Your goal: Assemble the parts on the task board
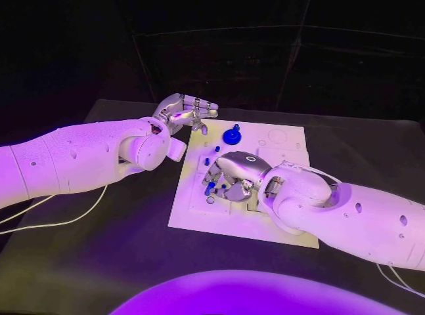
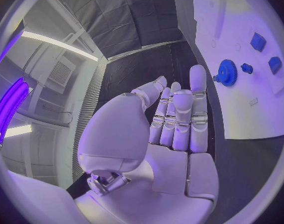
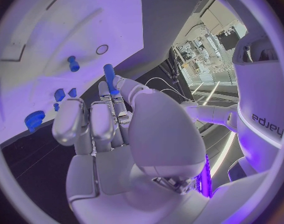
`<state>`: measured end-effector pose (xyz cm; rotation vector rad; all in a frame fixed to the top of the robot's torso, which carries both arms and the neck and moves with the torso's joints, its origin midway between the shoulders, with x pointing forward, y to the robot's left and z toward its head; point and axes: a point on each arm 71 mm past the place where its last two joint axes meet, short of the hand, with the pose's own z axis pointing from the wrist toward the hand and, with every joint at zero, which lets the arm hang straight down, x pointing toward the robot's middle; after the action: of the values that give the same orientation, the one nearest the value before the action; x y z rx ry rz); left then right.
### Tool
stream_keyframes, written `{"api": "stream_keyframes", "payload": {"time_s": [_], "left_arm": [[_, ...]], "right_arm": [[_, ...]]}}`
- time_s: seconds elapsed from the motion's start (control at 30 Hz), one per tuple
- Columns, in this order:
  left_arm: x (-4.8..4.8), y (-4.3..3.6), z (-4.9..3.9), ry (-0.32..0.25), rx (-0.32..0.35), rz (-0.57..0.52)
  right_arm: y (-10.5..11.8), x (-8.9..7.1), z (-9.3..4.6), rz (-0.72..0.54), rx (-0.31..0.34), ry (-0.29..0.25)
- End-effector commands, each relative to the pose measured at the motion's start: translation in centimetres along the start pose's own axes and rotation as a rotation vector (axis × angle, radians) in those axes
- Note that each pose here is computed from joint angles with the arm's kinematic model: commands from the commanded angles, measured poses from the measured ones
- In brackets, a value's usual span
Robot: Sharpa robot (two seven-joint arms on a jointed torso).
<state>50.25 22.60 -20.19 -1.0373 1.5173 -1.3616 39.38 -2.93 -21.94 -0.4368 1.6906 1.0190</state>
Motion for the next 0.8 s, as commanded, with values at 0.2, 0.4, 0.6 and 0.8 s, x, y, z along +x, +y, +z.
{"api": "stream_keyframes", "payload": {"time_s": [0.2,0.4,0.6,0.8], "left_arm": [[0.13,-0.14,0.11,0.008,0.006,-0.005],[0.15,-0.14,0.14,0.009,0.005,-0.005],[0.13,-0.13,0.15,0.008,0.005,-0.005],[0.17,-0.12,0.17,0.010,0.005,-0.005]], "right_arm": [[-0.22,0.74,0.02,-0.035,0.006,0.060],[-0.23,0.99,0.07,-0.038,0.009,0.077],[-0.34,1.12,0.04,-0.040,0.014,0.089],[-0.50,1.22,0.17,-0.053,0.030,0.089]]}}
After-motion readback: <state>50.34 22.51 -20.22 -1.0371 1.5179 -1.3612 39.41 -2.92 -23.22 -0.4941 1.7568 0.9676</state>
